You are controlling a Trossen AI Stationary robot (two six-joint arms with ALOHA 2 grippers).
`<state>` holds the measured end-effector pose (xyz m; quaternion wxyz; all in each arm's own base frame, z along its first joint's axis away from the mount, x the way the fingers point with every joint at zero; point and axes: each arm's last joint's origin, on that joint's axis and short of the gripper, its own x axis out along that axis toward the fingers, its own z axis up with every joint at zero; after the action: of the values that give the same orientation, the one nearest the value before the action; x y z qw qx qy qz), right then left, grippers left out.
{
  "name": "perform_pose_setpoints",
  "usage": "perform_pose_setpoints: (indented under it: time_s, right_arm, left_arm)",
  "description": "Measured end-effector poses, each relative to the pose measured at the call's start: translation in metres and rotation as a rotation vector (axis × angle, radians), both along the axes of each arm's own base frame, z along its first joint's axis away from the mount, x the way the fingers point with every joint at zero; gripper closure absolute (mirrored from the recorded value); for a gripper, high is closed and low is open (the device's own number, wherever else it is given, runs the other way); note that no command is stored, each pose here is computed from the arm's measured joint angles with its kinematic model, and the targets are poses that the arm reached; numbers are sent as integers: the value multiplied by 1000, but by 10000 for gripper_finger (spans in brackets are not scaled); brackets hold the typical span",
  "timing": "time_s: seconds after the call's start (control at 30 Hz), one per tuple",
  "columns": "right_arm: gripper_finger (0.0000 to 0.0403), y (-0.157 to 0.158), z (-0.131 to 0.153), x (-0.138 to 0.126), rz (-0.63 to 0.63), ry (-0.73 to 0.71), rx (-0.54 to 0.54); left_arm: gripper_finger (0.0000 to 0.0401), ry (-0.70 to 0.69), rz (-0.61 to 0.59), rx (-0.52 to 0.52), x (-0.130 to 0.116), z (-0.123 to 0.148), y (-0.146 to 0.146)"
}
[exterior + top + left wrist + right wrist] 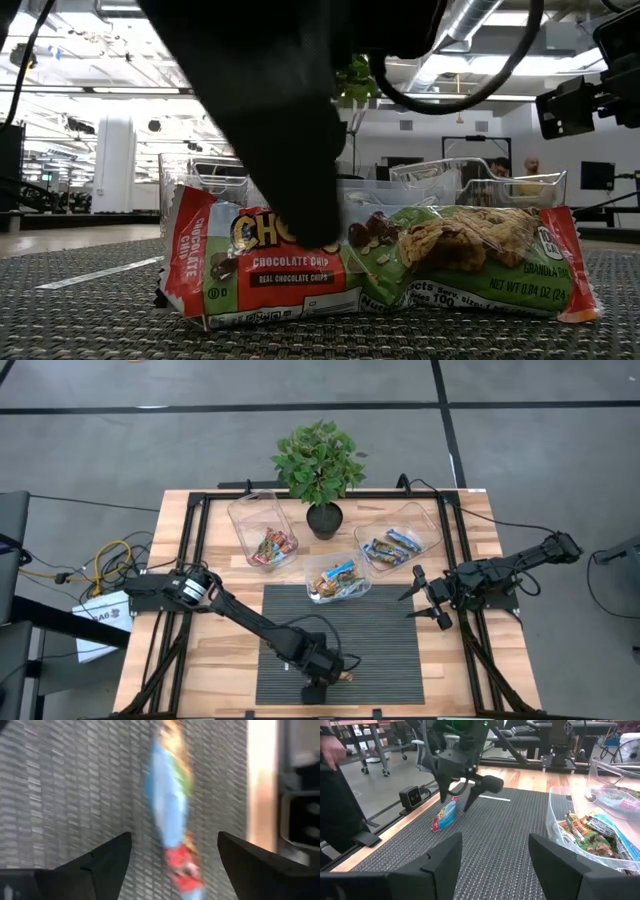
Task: Pick and place Granola Bars by type
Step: Put the red granola bar into the left transparent bin
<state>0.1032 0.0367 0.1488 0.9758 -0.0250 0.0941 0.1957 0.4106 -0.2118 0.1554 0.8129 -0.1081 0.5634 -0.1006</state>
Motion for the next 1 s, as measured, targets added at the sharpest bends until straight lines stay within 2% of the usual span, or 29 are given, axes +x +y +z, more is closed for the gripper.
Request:
perform_pose_setpoints:
  time_s: [0.1, 0.2, 0.5, 0.63, 1.0]
  right_arm:
    - [182, 0, 0, 0, -1, -2, 0]
    - [182, 0, 0, 0, -1, -1, 0]
    - [182, 0, 0, 0, -1, -1, 0]
    - [182, 0, 0, 0, -1, -1, 0]
    - [182, 0, 0, 0, -1, -1, 0]
  left_arm:
    - [119, -3, 32, 71, -1, -1, 3]
    - [129, 4, 47, 78, -1, -2, 4]
    - [156, 54, 64, -34, 1, -11, -2]
    - [171, 42, 91, -11, 0, -12, -4]
    - [262, 59, 140, -2, 0, -13, -2]
